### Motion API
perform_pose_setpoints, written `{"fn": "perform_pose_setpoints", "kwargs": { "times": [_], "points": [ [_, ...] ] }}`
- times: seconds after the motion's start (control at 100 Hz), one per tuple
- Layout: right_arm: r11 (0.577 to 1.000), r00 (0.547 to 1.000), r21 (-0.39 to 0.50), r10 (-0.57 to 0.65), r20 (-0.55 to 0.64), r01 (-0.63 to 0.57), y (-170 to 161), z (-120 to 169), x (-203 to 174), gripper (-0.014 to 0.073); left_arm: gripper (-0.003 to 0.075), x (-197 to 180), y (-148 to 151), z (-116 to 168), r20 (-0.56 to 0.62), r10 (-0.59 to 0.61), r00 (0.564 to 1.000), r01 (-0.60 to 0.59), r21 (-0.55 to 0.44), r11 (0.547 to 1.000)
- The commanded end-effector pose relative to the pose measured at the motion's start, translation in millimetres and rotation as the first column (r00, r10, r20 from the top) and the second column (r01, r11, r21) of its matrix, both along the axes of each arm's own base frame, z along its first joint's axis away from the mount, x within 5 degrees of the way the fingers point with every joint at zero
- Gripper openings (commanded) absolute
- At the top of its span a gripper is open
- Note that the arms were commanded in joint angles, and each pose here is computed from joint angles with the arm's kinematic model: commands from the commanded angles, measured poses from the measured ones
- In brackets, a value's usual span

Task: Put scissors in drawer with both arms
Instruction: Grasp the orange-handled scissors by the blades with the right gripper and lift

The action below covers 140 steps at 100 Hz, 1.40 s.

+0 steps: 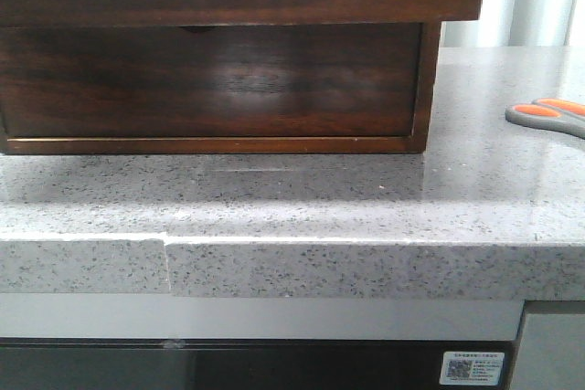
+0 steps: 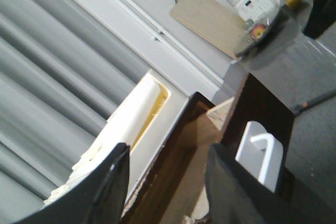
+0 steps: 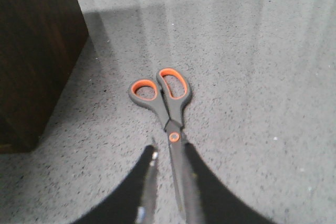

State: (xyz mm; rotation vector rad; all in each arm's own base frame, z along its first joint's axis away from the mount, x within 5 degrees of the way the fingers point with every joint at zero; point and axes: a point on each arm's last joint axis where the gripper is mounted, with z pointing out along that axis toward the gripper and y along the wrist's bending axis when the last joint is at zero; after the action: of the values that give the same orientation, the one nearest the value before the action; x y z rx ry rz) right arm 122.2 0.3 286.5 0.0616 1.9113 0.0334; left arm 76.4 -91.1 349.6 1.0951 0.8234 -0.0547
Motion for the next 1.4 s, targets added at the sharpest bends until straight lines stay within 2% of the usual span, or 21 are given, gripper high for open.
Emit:
{"fn": "perform_pose_setpoints", "kwargs": {
  "times": [0.0,0.07,0.14,0.27,0.41,0.56,0.75,0.88,0.96,1.39],
  "points": [
    [0.999,0.999,-0.047,0.01,0.048,-0.008,0,26,22,0.0288,0.0316,-11,7,17,-0.008,-0.042,0.999,0.041,-0.124,0.991],
    [0.998,1.0,-0.055,0.003,-0.016,-0.004,-1,33,40,0.0388,0.0316,-17,11,20,0.003,-0.047,0.999,0.047,-0.149,0.988],
    [0.998,0.994,-0.058,-0.012,-0.112,0.006,-1,40,59,0.0432,0.0316,-20,13,21,0.015,-0.045,0.999,0.047,-0.158,0.986],
    [0.997,0.952,-0.068,-0.042,-0.304,0.022,-3,47,98,0.0432,0.0316,-20,14,21,0.013,-0.037,0.999,0.038,-0.158,0.987],
    [0.997,0.914,-0.074,-0.055,-0.402,0.028,-3,45,128,0.0431,0.0316,-19,15,20,0.007,-0.026,1.0,0.027,-0.156,0.987],
    [0.996,0.89,-0.089,-0.052,-0.453,0.013,-3,39,153,0.043,0.0316,-19,15,20,0.007,-0.026,1.0,0.027,-0.156,0.987],
    [0.994,0.81,-0.113,-0.055,-0.585,-0.013,-3,27,180,0.043,0.0316,-19,15,20,0.007,-0.026,1.0,0.027,-0.156,0.987],
    [0.995,0.769,-0.073,0.002,-0.64,-0.064,3,20,196,0.043,0.0316,-18,15,20,0.001,-0.017,1.0,0.017,-0.153,0.988],
    [0.993,0.75,-0.06,0.038,-0.66,-0.104,6,16,202,0.043,0.0316,-18,15,20,-0.003,-0.01,1.0,0.01,-0.151,0.988],
    [0.983,0.664,-0.06,0.071,-0.744,-0.172,16,-13,217,0.043,0.0316,-17,16,19,-0.006,-0.005,1.0,0.004,-0.15,0.989]
  ]
}}
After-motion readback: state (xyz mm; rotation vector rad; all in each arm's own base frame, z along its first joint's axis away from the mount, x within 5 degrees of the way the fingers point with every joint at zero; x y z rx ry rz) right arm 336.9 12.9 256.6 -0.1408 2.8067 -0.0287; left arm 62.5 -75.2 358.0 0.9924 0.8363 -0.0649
